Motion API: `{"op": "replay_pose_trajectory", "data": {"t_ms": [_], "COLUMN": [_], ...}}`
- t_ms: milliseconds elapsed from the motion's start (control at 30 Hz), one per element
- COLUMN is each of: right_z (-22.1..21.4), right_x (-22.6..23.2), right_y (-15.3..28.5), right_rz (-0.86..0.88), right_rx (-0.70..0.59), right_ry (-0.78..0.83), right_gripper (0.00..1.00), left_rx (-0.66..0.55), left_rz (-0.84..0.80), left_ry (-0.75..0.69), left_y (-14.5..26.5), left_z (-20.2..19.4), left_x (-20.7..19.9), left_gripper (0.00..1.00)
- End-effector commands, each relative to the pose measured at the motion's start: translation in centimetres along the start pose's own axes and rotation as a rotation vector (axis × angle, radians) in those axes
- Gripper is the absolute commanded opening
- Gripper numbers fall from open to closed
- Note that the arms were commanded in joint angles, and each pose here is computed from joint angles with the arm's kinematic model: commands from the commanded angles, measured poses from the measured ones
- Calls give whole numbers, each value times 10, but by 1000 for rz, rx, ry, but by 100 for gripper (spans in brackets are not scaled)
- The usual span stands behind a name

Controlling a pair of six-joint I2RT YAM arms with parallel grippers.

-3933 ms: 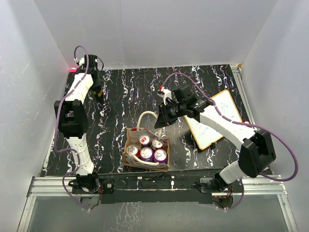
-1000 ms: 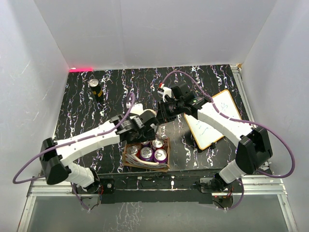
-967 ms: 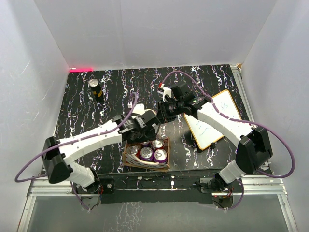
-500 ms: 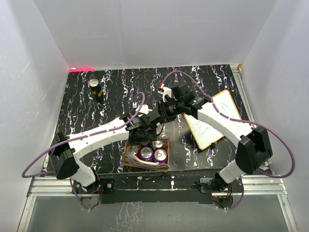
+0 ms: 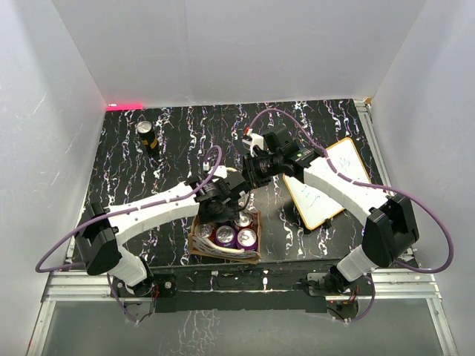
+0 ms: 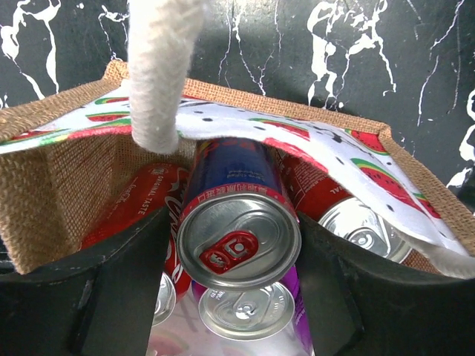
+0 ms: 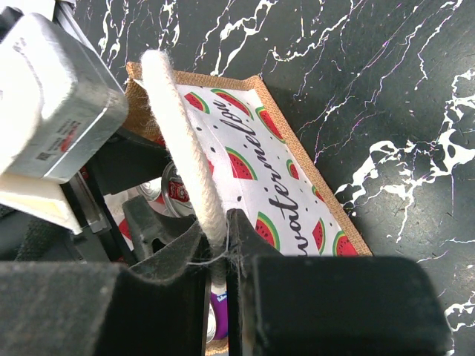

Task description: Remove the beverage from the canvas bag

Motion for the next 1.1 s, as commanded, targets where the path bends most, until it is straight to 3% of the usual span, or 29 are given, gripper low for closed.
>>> {"op": "replay_pose_trajectory", "data": {"t_ms": [0, 267, 400, 633, 1067], "right_z": [4, 3, 3, 3, 4], "right_x": [7, 7, 8, 8, 8], "right_y": [4, 5, 5, 5, 4], "right_rz": [19, 18, 18, 20, 27], "right_rx": [-26, -24, -26, -26, -21], "right_ry": [36, 35, 36, 37, 35], "right_gripper": [12, 12, 12, 12, 12], "left_rx": [31, 45, 42, -9, -198], "left_rz": [21, 29, 29, 10, -77], "left_ry": [3, -21, -30, -43, 18], "left_y": [-5, -13, -12, 14, 116], "left_z": [-8, -10, -7, 12, 52], "left_x": [6, 3, 1, 0, 32], "left_gripper": [64, 64, 59, 36, 7]}}
Point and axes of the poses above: each gripper's point midway between its finger pads, its own y axis back along the fingers, its own x axis along the line the jaws close on, z = x × y, the point moved 5 cm from there along y, back along the fingers, and after that the axes turned 9 degrees about -y, right-handed, at the moved point
